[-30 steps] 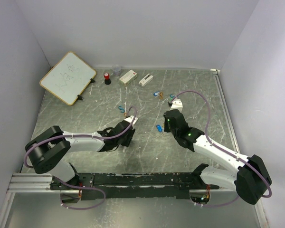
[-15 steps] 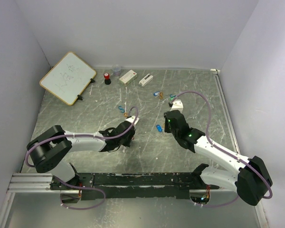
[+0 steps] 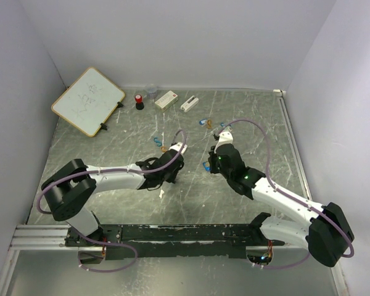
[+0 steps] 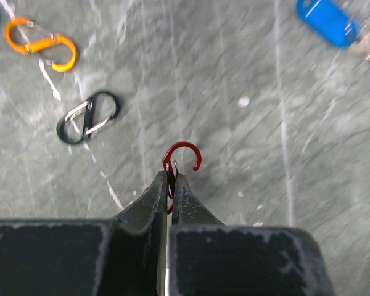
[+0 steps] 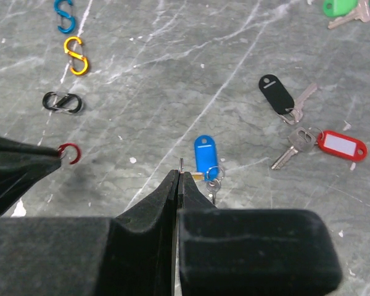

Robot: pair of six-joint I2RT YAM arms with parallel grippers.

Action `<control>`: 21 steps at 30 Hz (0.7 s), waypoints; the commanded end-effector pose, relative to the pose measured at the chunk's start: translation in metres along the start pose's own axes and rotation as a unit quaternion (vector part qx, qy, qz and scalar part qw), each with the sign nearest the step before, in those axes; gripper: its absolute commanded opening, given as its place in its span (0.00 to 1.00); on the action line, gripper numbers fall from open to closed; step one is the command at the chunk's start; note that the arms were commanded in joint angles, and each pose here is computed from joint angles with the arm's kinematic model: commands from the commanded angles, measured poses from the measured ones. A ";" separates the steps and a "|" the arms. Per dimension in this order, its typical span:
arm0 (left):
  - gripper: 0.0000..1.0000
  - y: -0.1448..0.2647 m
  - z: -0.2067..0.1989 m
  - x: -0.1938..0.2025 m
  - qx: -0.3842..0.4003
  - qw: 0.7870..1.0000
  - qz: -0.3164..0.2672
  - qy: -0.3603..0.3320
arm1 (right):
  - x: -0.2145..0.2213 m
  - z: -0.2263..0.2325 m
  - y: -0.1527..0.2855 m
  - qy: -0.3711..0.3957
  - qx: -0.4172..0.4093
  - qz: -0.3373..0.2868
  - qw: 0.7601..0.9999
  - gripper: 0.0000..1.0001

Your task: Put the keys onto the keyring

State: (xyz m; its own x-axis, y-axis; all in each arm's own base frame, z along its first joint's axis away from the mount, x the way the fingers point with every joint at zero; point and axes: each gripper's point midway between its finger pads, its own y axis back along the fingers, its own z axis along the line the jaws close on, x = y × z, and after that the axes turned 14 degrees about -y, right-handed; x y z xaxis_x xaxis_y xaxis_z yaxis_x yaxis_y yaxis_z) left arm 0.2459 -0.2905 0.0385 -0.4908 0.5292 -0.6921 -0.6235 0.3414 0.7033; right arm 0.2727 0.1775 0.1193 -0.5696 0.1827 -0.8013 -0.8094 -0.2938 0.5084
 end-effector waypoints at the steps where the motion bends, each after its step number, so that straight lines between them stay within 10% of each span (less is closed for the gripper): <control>1: 0.07 0.000 -0.008 -0.038 0.012 0.999 -0.033 0.009 | -0.004 0.017 0.001 0.015 -0.040 -0.009 0.999 0.00; 21: 0.07 0.018 -0.027 -0.102 0.099 0.988 -0.118 0.033 | 0.008 0.058 -0.004 0.072 -0.107 -0.005 0.992 0.00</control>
State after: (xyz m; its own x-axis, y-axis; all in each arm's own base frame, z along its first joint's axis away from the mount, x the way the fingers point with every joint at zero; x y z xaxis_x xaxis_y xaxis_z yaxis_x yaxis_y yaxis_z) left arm 0.2642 -0.3469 0.0890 -0.4356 0.4246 -0.7937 -0.5911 0.5300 0.6080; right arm 0.2638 0.2224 0.1228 -0.5502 0.0742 -0.8317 -0.7634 -0.4483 0.4650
